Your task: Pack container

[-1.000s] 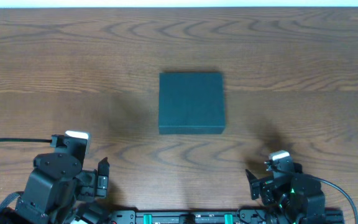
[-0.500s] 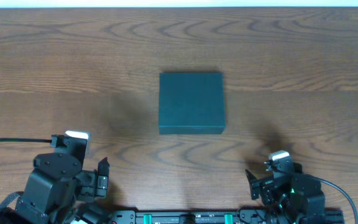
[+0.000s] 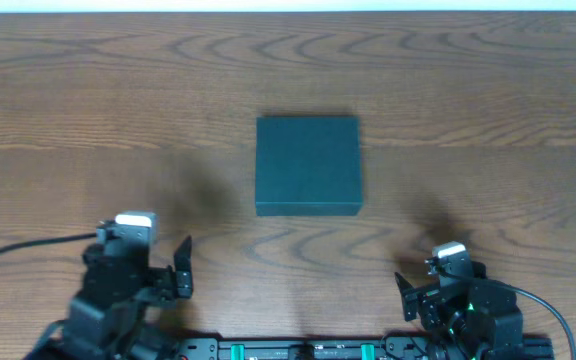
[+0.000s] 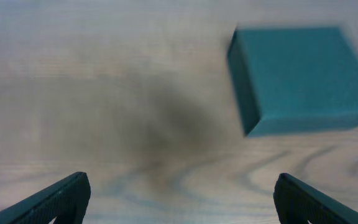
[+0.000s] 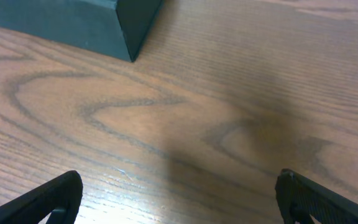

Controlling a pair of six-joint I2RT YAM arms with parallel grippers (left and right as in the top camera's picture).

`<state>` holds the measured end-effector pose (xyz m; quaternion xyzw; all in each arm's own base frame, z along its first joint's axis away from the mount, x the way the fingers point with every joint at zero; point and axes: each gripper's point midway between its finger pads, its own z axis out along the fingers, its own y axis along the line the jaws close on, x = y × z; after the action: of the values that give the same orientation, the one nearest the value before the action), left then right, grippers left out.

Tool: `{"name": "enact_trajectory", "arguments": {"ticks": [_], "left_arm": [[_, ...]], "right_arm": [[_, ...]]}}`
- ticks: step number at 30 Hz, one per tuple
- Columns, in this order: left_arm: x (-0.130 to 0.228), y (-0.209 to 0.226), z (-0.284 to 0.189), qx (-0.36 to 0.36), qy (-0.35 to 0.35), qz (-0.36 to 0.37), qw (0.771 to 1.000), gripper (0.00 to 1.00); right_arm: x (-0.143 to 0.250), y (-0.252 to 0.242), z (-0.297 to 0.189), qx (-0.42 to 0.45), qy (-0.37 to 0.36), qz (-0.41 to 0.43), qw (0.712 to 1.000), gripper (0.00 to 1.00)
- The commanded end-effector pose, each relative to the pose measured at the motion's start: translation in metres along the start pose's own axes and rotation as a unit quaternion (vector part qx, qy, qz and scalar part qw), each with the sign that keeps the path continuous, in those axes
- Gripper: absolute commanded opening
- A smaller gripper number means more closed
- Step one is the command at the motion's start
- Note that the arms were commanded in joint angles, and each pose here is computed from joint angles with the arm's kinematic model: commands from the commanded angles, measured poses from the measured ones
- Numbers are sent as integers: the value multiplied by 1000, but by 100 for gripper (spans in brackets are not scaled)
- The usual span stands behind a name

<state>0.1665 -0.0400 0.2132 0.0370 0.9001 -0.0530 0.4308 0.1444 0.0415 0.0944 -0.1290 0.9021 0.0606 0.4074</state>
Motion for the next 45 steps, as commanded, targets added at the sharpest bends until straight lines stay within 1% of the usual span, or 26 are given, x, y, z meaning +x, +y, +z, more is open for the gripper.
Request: {"name": "enact_trajectory", "arguments": {"ticks": [1, 3, 5, 10, 13, 19, 28, 45], "left_arm": [[38, 8, 23, -11, 20, -53, 998, 95], [54, 13, 34, -18, 19, -75, 997, 95], [64, 13, 42, -10, 11, -85, 996, 95], [79, 2, 50, 35, -3, -50, 998, 95], [85, 3, 51, 37, -9, -38, 999, 95], [109, 8, 50, 28, 35, -34, 998, 95], [127, 10, 58, 20, 68, -29, 997, 95], [128, 10, 60, 21, 68, -22, 997, 95]], "right_arm": [[2, 0, 1, 0, 1, -5, 1000, 99], [2, 0, 1, 0, 1, -5, 1000, 99], [2, 0, 1, 0, 1, -5, 1000, 99], [2, 0, 1, 0, 1, -5, 1000, 99], [2, 0, 1, 0, 1, -5, 1000, 99], [2, 0, 1, 0, 1, -5, 1000, 99], [2, 0, 1, 0, 1, -5, 1000, 99], [2, 0, 1, 0, 1, -5, 1000, 99]]}}
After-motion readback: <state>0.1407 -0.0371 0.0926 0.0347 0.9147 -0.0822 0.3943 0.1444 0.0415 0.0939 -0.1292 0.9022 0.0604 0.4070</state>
